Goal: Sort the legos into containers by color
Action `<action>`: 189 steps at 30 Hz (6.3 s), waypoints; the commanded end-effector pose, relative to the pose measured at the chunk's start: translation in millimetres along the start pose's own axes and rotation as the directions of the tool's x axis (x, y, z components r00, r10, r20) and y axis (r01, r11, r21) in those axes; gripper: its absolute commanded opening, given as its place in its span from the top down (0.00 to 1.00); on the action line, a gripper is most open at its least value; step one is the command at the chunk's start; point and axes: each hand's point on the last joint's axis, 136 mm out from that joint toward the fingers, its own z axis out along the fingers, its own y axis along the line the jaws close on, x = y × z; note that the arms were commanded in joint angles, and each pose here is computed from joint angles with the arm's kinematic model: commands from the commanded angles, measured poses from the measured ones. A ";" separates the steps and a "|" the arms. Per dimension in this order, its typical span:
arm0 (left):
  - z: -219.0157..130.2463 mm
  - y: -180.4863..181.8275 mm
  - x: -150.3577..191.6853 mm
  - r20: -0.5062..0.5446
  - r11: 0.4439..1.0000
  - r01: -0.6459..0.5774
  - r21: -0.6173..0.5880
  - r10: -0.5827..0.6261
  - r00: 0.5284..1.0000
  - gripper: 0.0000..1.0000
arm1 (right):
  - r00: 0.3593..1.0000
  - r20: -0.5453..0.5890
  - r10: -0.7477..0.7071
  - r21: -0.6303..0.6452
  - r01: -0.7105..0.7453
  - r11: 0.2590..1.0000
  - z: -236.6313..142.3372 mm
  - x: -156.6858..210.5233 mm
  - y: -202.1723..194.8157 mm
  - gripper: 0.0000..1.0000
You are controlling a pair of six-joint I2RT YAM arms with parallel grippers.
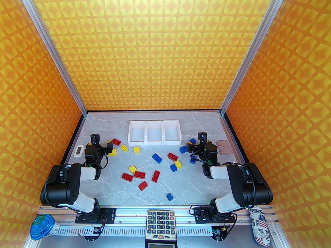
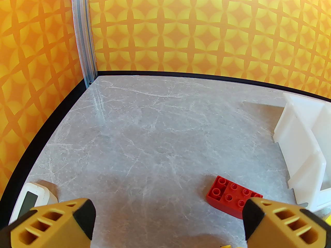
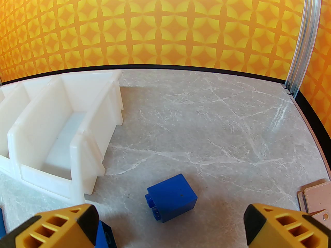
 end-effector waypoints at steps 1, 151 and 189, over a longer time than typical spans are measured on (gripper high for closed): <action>3.1 -1.3 -2.5 -0.002 1.000 -0.013 0.003 0.013 1.000 0.01 | 0.999 0.042 -0.014 0.016 0.014 1.000 0.1 -13.9 -2.4 0.02; -151.9 -194.6 -61.7 -0.473 0.958 0.182 0.220 -0.059 0.879 0.01 | 0.891 -0.400 0.216 -0.020 -0.244 0.970 9.5 -105.3 57.3 0.85; -164.9 -174.6 -64.3 -0.430 0.977 0.136 0.162 -0.054 0.901 0.01 | 0.956 -0.285 0.067 -0.258 -0.144 0.955 -58.6 -132.1 117.3 0.31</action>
